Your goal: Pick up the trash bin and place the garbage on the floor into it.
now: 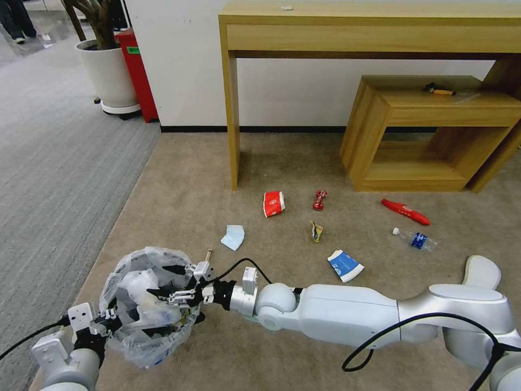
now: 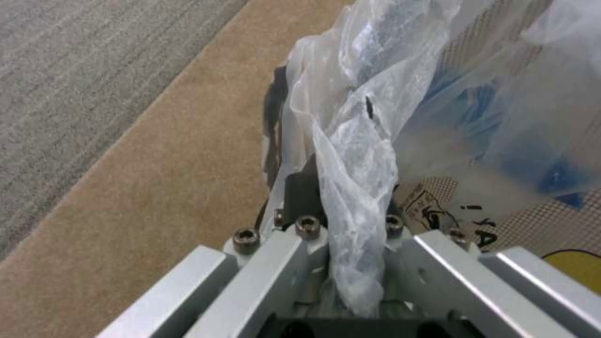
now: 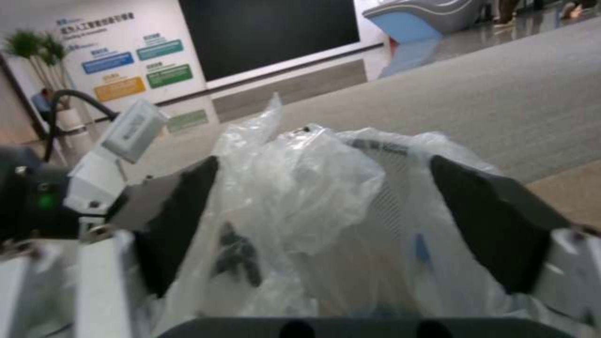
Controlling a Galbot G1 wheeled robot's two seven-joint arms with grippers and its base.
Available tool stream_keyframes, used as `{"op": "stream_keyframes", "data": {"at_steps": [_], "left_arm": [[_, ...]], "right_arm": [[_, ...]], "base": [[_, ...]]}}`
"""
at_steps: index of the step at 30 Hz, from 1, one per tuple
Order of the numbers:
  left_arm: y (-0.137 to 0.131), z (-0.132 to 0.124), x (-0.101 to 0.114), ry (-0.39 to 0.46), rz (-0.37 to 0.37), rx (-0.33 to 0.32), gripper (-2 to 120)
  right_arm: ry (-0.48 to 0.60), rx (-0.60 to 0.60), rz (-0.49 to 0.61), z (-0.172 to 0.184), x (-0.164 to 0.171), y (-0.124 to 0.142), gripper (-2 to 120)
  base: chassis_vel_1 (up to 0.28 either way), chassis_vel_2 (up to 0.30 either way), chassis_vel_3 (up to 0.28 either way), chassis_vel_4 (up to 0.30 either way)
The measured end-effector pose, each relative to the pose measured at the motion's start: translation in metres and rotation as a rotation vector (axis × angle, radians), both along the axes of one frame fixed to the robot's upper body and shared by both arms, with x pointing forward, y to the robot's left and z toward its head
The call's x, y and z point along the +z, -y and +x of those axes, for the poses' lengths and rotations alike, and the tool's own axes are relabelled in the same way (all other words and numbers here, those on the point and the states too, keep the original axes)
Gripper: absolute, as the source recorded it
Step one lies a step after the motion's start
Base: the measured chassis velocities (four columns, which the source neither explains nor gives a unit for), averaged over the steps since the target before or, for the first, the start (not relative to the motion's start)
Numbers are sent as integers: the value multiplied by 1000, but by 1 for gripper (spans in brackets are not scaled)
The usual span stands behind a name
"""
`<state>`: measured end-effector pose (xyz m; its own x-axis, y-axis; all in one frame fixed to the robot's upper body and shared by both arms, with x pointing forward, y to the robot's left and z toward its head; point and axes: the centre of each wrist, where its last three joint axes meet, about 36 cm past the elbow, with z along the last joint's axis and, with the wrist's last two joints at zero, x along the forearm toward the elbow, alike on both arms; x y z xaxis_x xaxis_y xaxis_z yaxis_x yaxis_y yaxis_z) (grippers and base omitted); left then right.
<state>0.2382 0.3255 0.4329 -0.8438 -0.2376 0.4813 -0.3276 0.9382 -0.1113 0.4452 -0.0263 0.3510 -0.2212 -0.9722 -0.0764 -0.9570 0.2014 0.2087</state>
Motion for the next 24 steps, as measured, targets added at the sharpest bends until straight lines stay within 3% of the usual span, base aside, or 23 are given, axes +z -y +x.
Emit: {"op": "stream_keyframes", "data": {"at_steps": [4, 24], "left_arm": [[4, -1, 2, 4, -6, -9, 0], [15, -6, 6, 9, -22, -31, 0]], "right_arm": [[17, -17, -16, 5, -2, 8, 99], [33, -59, -51, 6, -15, 27, 100]], "base": [[0, 0, 0, 0], [0, 0, 0, 0]]}}
